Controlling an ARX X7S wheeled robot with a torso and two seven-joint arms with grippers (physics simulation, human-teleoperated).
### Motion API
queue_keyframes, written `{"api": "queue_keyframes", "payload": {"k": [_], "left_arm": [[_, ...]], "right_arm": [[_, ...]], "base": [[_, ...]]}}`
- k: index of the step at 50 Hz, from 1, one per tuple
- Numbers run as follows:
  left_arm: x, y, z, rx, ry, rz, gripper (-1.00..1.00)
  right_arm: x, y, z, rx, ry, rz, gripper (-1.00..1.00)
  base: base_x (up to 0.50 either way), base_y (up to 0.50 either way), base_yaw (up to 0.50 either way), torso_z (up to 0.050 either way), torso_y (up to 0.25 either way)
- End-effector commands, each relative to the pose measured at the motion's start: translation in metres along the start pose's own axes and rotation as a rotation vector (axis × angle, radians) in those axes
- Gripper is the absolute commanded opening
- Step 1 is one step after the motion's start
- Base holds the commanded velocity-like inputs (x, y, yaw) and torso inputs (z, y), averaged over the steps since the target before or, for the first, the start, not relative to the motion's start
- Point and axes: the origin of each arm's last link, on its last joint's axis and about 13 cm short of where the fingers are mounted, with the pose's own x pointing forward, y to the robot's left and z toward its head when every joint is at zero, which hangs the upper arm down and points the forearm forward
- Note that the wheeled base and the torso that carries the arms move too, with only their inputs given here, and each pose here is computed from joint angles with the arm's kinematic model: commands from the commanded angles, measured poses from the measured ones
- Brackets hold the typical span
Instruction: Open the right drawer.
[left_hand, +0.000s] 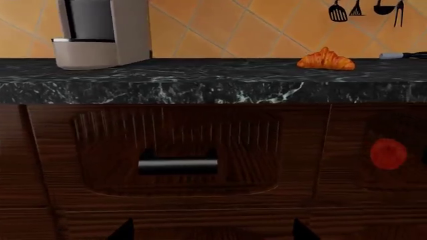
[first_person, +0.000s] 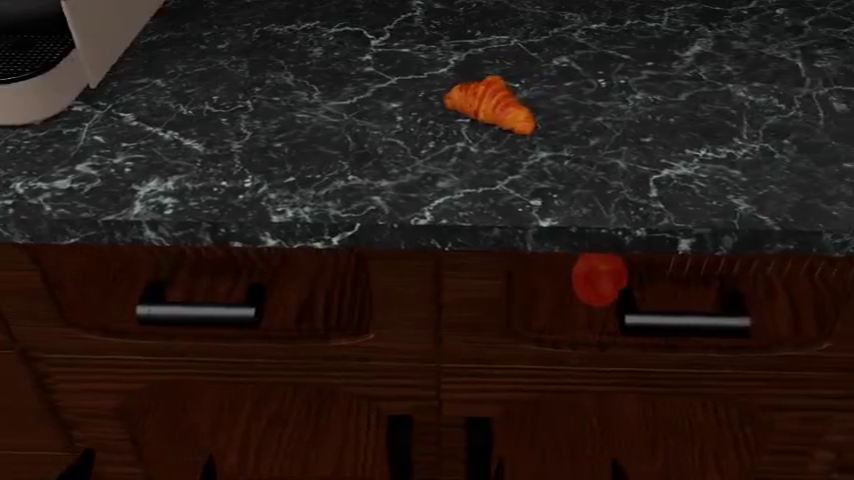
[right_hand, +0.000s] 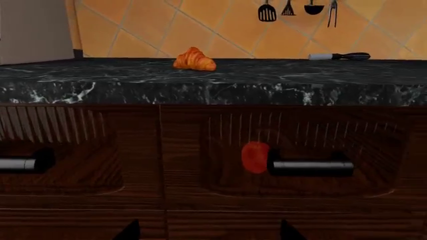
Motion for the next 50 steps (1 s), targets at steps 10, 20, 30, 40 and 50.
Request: {"api": "queue_keyframes", "payload": {"k": [10,20,30,40,50], "left_arm": [[0.0001,0.0001,0.0001,0.0,0.0,0.003,1.0],[-0.0001,0.0001,-0.0003,0.0,-0.001,0.004,1.0],[-0.0008,0.0001,0.0017,-0.003,-0.008,0.002,1.0],[-0.0013,0.0002,0.0027,-0.01,-0.02,-0.008,1.0],[-0.0016,-0.0005,0.0017,0.026,-0.021,-0.015,1.0]], "right_arm": [[0.0002,-0.0003,-0.0007,0.0,-0.001,-0.003,1.0],[-0.0004,-0.0002,0.0004,0.001,-0.002,-0.004,1.0],[0.0,-0.0008,-0.0002,0.003,0.001,-0.015,1.0],[-0.0008,-0.0009,0.001,-0.001,-0.007,-0.019,1.0],[0.0002,-0.001,-0.0003,-0.002,-0.005,-0.017,1.0]], "base": [[0.0,-0.39,0.0,0.0,0.0],[0.0,-0.39,0.0,0.0,0.0],[0.0,-0.39,0.0,0.0,0.0],[0.0,-0.01,0.0,0.0,0.0],[0.0,0.0,0.0,0.0,-0.093]]}}
